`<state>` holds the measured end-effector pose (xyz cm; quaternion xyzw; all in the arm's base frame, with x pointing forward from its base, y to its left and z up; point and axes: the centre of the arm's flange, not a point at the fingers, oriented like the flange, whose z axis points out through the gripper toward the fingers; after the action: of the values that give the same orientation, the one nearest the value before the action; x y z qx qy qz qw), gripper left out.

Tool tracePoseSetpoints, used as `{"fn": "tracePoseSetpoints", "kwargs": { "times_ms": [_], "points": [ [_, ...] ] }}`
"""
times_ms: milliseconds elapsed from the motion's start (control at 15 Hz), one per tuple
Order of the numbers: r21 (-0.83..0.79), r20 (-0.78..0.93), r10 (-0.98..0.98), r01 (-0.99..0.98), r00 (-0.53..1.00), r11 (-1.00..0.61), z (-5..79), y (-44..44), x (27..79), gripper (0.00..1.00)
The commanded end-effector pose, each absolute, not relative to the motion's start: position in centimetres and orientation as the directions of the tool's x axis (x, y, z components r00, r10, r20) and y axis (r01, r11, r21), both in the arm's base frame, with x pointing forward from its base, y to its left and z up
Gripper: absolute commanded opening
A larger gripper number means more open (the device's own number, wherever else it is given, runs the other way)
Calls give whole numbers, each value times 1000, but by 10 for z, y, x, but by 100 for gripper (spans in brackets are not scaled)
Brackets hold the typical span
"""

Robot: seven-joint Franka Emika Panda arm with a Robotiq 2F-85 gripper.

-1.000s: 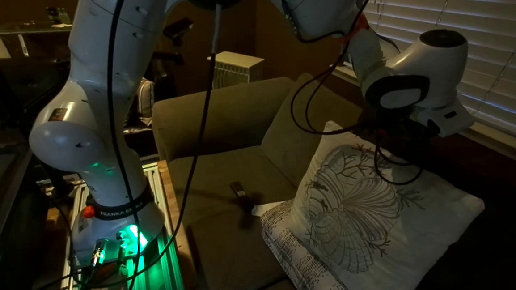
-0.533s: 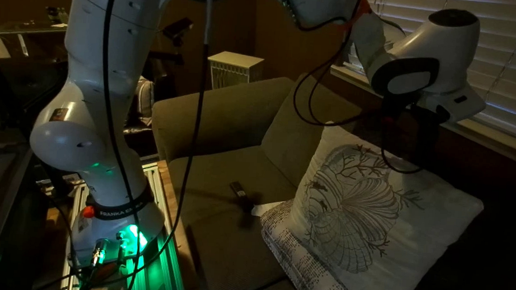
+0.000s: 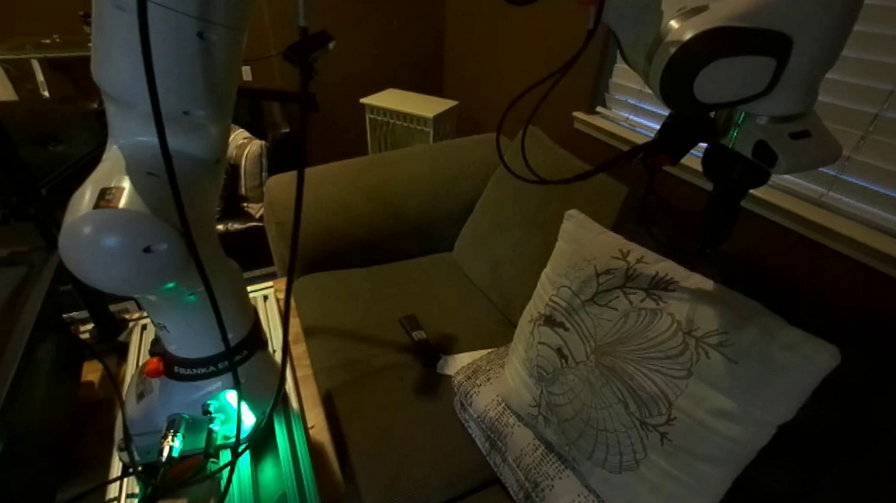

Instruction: Move the black and white pillows to the left

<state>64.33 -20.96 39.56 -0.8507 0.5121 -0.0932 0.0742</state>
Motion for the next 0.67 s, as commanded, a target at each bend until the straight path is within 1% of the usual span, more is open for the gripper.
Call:
{"fn": "tracePoseSetpoints", "kwargs": {
  "times_ms": [0,200,333,600],
  "points": [
    [-134,53,-907,-897,417,-421,398,-200,619,100],
    [-81,47,-919,-915,391,-394,381,-204,610,100],
    [-89,58,-916,-912,396,-400,370,-206,607,100],
    [-182,116,-908,-890,403,-418,353,-213,605,100]
  ]
}}
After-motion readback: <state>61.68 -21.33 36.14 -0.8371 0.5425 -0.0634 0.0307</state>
